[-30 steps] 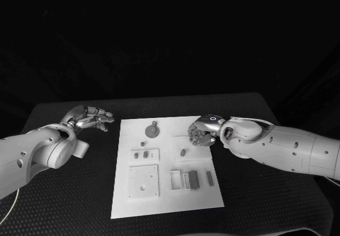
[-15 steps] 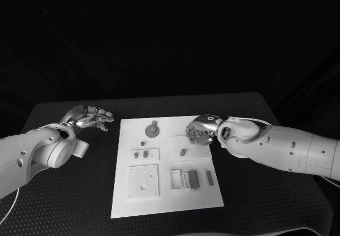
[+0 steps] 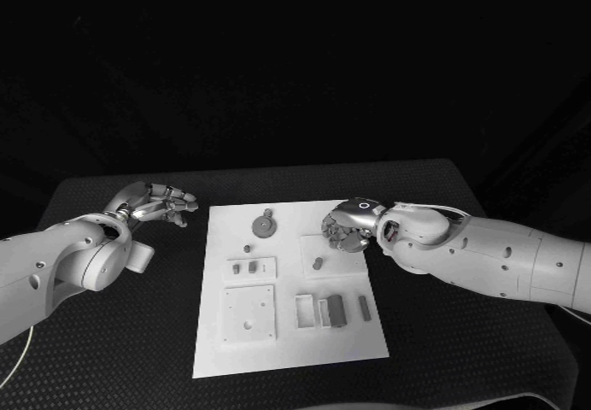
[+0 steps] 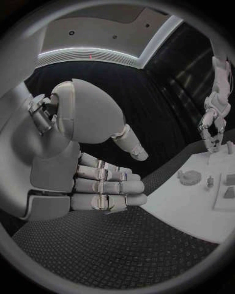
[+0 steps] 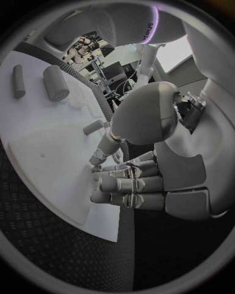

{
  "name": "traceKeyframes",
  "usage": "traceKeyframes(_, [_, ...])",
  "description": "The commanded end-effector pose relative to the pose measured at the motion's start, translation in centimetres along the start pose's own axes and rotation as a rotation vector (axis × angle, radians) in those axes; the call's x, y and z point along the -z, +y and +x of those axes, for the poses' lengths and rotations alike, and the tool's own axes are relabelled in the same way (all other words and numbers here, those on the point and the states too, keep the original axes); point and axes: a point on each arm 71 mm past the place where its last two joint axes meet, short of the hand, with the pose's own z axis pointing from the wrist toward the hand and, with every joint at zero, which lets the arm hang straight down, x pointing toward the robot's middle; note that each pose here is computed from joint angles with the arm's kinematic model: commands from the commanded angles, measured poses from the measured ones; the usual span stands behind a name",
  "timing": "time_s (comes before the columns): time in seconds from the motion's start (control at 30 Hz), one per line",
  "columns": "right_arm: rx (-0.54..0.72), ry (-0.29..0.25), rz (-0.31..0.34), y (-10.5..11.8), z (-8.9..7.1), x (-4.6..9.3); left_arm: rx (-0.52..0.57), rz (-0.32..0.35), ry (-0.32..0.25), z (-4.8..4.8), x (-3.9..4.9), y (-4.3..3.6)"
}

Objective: Assemble the parts on the task board

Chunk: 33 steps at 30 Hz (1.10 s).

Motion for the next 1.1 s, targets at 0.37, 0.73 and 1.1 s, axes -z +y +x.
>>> traceKeyframes(0.37, [0.113, 0.063, 0.0, 0.59, 1.67, 0.07, 0.009, -0.001, 0.013, 0.09, -0.06, -0.04])
traceKeyframes(0.73, [0.164, 0.084, -0.001, 0.71, 2.04, 0.18, 0.008, -0.003, 0.011, 0.03, -0.05, 0.0])
traceKeyframes(1.1, [0.162, 0.078, -0.008, 0.83, 2.3, 0.21, 0.003, -0.004, 0.006, -0.08, -0.06, 0.05])
